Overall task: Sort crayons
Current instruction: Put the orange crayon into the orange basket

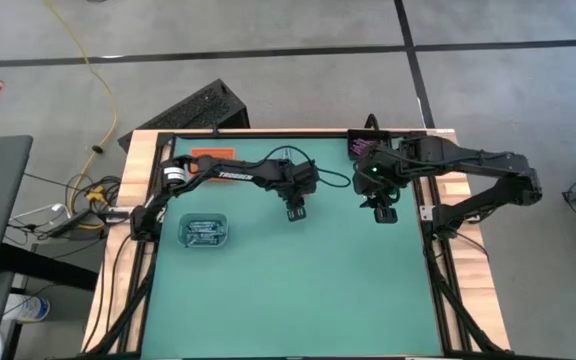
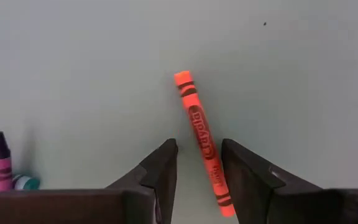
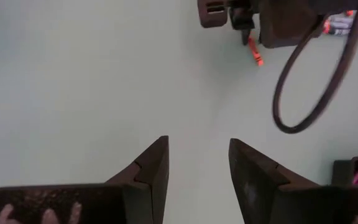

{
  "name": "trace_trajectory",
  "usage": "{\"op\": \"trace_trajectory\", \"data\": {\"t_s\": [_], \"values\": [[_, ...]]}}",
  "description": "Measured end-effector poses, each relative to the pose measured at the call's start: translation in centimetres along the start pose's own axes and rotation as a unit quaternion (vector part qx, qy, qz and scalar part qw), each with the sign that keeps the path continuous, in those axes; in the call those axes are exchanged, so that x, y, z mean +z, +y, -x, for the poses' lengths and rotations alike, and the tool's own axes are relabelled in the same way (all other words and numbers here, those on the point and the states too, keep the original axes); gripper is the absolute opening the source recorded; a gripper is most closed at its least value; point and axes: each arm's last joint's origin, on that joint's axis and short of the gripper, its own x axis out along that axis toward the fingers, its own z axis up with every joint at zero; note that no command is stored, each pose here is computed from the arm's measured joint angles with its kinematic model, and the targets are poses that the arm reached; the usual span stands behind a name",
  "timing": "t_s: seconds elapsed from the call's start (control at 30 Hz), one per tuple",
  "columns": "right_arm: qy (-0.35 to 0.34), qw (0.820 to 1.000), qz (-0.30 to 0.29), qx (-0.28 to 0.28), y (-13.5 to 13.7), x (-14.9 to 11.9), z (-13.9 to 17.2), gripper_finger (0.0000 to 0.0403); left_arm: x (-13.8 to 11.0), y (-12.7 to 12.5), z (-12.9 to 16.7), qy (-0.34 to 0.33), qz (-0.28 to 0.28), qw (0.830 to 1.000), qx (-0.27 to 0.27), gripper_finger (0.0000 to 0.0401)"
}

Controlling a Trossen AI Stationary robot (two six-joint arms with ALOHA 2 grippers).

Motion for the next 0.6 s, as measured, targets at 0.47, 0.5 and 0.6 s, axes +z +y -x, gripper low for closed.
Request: {"op": "trace_trajectory", "data": {"t_s": [0.47, 0.5, 0.6], "values": [[0.020, 1.000, -0.012, 0.005, 0.1, -0.6, -1.5, 0.0159, 0.0, -0.2, -0.4, 0.015, -0.031, 0.999, -0.023, 0.0005], [0.020, 1.000, -0.012, 0.005, 0.1, -0.6, -1.5, 0.0159, 0.1, -0.3, -0.2, 0.020, -0.038, 0.999, -0.022, 0.0004], [0.019, 1.000, -0.012, 0.005, 0.1, -0.6, -1.5, 0.0159, 0.3, -0.7, 0.3, 0.044, -0.061, 0.997, -0.009, 0.0002]]}}
